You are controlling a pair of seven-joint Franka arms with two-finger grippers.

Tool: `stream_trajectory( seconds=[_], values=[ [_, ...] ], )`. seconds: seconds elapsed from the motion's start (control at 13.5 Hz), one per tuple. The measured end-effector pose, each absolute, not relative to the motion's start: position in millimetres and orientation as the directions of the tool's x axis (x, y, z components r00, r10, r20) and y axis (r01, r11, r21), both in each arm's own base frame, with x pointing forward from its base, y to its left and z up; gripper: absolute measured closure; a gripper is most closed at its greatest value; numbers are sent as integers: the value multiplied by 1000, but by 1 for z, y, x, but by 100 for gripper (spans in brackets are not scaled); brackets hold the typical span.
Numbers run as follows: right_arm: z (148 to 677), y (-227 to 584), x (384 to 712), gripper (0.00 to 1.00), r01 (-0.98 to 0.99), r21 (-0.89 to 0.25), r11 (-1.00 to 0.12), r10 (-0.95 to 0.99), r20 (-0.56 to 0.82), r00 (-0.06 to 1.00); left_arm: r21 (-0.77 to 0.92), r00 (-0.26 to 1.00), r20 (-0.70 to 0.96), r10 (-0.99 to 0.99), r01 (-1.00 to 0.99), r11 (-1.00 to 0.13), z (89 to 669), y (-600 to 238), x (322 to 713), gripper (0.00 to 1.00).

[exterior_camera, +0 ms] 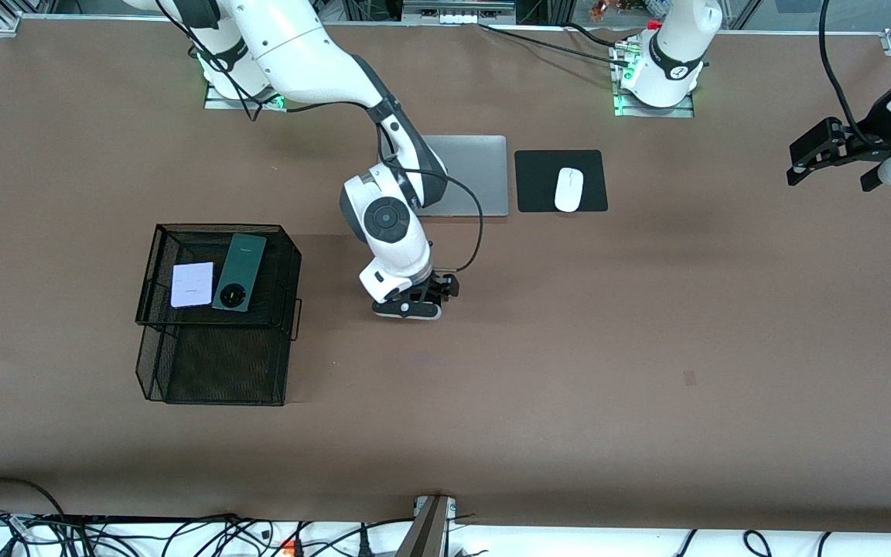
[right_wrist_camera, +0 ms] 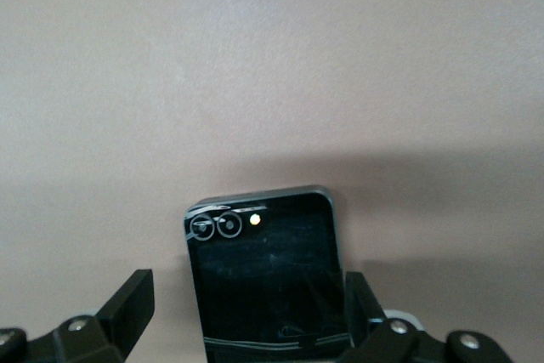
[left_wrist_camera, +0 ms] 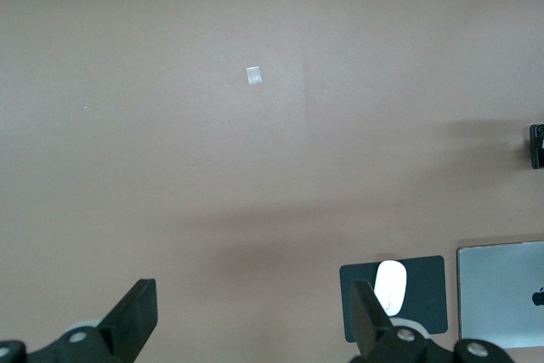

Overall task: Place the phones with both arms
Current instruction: 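Lift the black flip phone with the right gripper, then carry the flip phone with the right gripper over the mesh basket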

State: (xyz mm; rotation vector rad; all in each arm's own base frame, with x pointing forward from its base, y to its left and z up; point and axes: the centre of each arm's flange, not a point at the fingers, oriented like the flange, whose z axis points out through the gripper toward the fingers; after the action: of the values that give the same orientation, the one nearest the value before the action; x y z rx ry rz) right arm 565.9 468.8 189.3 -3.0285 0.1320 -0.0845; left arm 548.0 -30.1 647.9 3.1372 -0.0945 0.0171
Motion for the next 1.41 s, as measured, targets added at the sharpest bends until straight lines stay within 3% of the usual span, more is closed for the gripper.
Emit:
stream_trajectory(
  seconds=[0.89,1.04,1.19,1.41],
  values=[
    [173,466,554,1,27,-52,-998,25,49,998,3,998,10,-60,-60,-998,648,-30,548,0],
    [172,466,553,6,30,-50,-998,27,48,998,3,998,9,-60,-60,-998,648,-30,548,0],
    [174,465,554,21,31,-50,-998,29,53,998,3,998,8,-60,-60,-998,648,-30,548,0],
    [186,457,568,21,17,-42,-999,14,74,997,3,998,1,-59,-59,-998,647,-30,547,0]
  ],
)
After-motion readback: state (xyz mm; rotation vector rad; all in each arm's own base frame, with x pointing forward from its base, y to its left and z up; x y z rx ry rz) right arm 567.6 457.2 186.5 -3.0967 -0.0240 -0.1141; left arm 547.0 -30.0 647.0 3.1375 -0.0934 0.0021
